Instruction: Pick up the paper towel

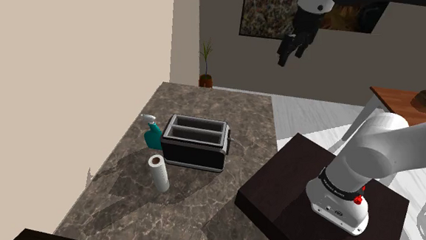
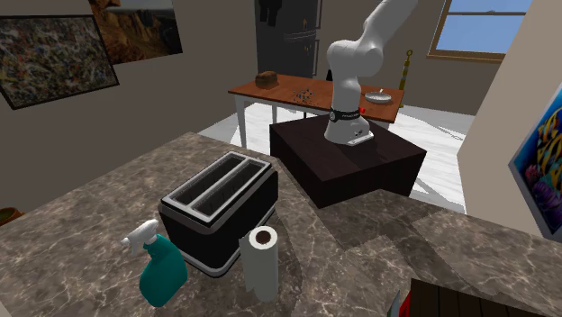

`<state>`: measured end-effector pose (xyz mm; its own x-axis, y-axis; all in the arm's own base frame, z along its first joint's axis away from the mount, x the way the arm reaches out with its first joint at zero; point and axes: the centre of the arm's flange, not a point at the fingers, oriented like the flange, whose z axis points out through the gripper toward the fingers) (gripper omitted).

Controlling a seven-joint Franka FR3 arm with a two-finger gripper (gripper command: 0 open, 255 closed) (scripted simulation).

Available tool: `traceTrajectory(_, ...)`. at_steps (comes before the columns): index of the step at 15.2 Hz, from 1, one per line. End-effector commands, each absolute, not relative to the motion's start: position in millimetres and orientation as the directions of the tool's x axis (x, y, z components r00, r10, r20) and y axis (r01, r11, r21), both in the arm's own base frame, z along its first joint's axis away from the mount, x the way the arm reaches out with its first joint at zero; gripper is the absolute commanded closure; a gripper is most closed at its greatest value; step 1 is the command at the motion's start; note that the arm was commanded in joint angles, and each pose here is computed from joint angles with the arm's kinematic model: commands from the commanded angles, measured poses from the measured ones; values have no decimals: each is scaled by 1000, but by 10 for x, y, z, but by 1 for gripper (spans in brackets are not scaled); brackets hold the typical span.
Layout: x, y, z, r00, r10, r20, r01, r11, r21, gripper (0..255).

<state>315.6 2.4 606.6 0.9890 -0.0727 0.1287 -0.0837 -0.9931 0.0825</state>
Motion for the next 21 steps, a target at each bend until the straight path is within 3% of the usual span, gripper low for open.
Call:
traceTrajectory(1,3156,24,6066,989,-73,129,-84,-993,82,0)
traceTrajectory(21,3933,2048,4563,989,-91,119,-101,-992,77,0)
